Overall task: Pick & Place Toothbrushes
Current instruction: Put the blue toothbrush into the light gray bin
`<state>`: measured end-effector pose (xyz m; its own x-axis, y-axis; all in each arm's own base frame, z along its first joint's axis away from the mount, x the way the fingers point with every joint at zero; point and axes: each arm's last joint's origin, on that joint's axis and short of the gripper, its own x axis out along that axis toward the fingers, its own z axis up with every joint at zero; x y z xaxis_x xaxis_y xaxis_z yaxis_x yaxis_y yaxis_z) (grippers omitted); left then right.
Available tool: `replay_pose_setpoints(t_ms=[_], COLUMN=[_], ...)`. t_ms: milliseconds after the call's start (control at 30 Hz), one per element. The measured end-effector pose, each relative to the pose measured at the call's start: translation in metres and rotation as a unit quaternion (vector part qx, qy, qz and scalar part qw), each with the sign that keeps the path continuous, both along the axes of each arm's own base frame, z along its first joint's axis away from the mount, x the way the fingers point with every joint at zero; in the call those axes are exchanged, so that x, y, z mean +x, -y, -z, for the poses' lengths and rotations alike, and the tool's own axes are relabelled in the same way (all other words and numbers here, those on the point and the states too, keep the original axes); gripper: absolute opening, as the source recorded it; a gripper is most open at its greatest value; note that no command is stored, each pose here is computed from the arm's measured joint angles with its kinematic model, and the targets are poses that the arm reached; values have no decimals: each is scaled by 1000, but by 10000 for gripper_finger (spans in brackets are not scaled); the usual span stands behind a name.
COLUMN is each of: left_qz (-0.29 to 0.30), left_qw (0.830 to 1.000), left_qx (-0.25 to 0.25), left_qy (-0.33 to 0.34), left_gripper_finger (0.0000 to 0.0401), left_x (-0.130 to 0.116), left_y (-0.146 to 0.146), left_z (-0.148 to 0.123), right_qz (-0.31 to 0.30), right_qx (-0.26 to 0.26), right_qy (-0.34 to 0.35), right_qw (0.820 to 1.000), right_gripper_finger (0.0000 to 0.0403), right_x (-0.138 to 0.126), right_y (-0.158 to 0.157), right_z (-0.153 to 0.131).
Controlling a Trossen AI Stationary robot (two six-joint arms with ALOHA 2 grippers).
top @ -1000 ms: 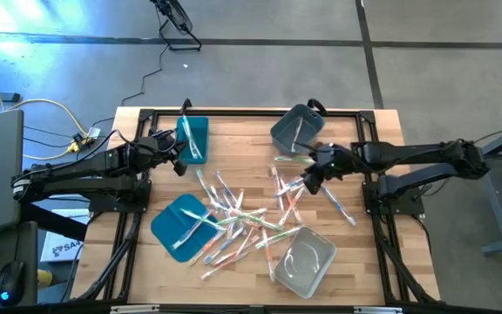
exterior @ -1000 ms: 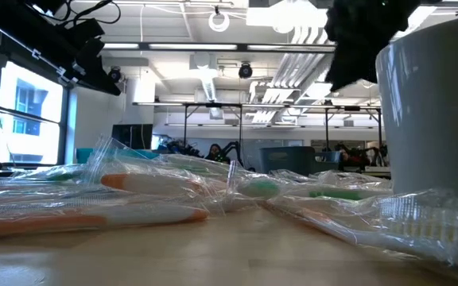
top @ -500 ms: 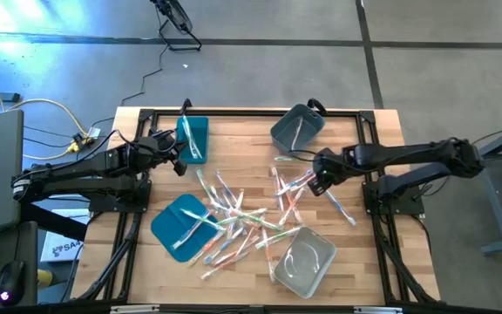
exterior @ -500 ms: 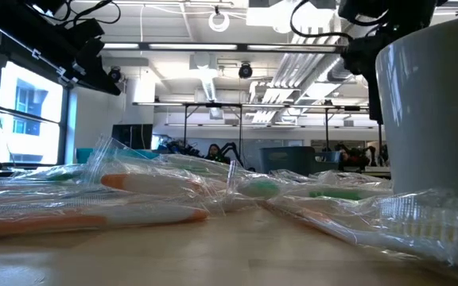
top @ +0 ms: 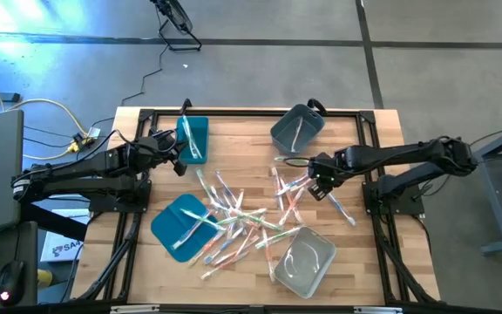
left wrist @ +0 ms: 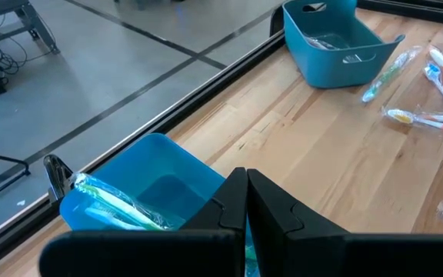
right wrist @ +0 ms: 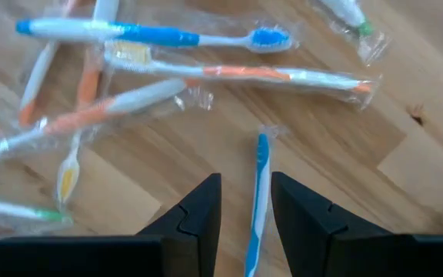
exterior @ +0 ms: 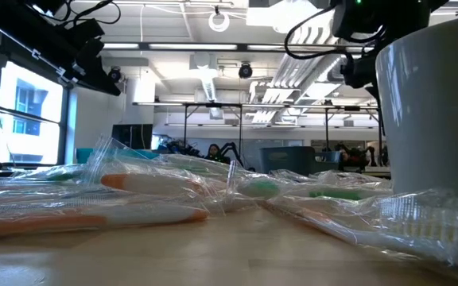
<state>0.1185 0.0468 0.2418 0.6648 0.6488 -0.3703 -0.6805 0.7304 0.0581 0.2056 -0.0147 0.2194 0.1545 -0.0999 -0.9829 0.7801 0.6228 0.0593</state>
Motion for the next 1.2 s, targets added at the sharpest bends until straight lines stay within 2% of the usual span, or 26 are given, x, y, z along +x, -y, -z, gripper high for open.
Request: replay_pose_setpoints(t_ms=[267, 500, 600, 867, 1200], left_qz=[0, 0, 0, 0, 0], left_qw=[1000, 1000, 1000, 1000, 1000], left_qx=[0, 0, 0, 0, 0], left_qy=[0, 1, 1, 1, 1], left_gripper_finger=[6, 6, 6, 6, 6], left_x=[0, 0, 0, 0, 0], left_y=[0, 0, 0, 0, 0], left_z=[0, 0, 0, 0, 0], right_qz=[-13, -26, -27, -47, -65], right_qx=[-9, -16, -2, 13, -8], right_qy=[-30, -67, -88, -126, -143], right_qw=[999, 997, 996, 991, 988], right_gripper_finger=[112, 166, 182, 177, 176], right_x=[-1, 4, 5, 9, 4], right_y=[0, 1, 1, -10, -32], right_z=[4, 15, 20, 31, 31])
